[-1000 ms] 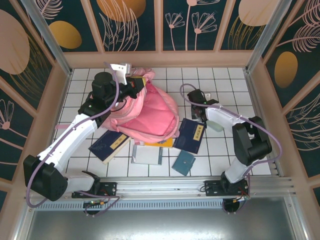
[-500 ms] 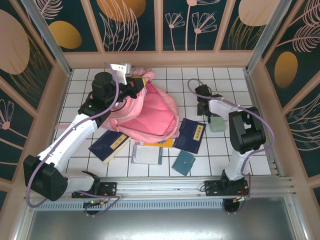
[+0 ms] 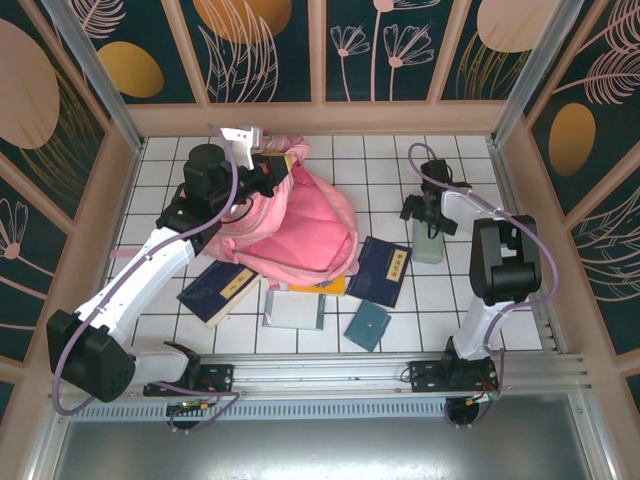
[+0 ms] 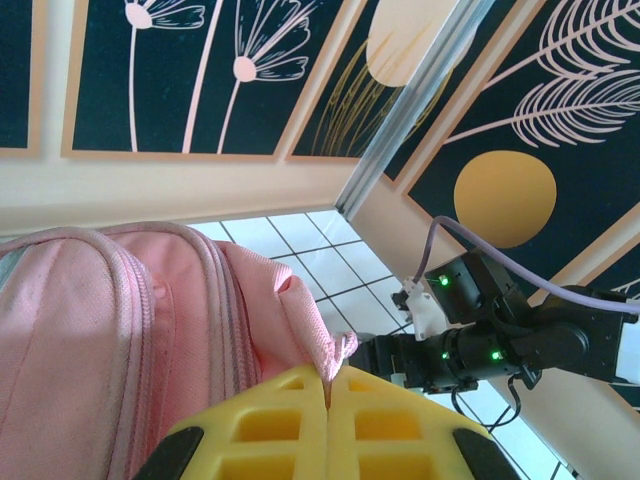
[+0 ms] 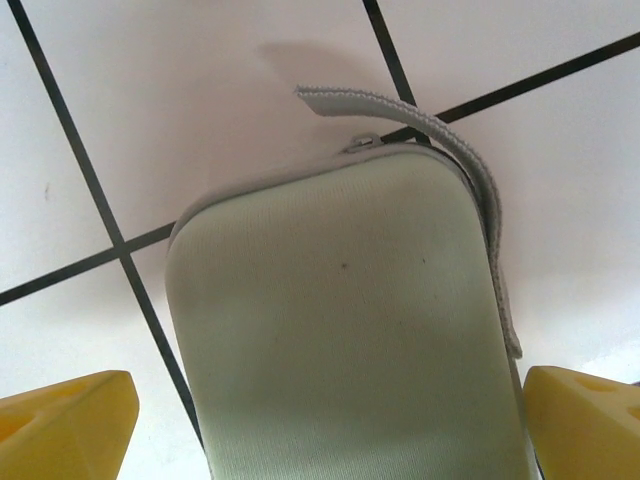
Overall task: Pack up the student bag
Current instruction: Pick up the pencil case from the middle-right of the table.
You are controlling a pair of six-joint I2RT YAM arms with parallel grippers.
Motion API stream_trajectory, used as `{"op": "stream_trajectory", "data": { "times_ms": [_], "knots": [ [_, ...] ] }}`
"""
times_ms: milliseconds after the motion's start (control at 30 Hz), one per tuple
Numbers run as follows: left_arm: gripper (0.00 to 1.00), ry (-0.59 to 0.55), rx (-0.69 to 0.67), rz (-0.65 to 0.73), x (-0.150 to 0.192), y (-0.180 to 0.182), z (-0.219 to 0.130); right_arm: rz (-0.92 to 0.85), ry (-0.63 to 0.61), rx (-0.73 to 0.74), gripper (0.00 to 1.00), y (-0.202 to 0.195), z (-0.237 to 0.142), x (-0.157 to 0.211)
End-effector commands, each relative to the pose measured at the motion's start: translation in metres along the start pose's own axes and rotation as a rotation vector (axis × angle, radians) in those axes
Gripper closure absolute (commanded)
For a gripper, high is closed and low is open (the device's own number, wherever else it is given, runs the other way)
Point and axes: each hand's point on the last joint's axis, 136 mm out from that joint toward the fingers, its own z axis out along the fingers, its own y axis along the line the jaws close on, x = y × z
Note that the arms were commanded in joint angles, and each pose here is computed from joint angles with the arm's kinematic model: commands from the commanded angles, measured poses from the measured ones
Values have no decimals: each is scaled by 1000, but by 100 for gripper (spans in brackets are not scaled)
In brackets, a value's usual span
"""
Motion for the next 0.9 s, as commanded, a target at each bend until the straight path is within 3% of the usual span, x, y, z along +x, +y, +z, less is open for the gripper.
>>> {"op": "stream_trajectory", "data": {
  "times_ms": [0, 233, 433, 500, 700, 867],
  "knots": [
    [100, -137, 62, 59, -38, -23, -14, 3, 41, 44, 1, -13, -7, 18],
    [100, -134, 58, 59, -37, -22, -13, -15, 64, 126, 1, -30, 12, 37],
    [100, -139, 45, 70, -38, -20, -15, 13, -8, 83, 22, -23, -2, 23],
    [100, -142, 44, 74, -39, -21, -16, 30, -62, 89, 32, -24, -18, 10],
    [100, -122, 52, 87, -44, -25, -13, 54, -210, 25, 33, -10, -83, -25],
    [100, -118, 83, 92, -61, -40, -18, -45, -302, -316, 33, 85, -173, -27]
  ]
}}
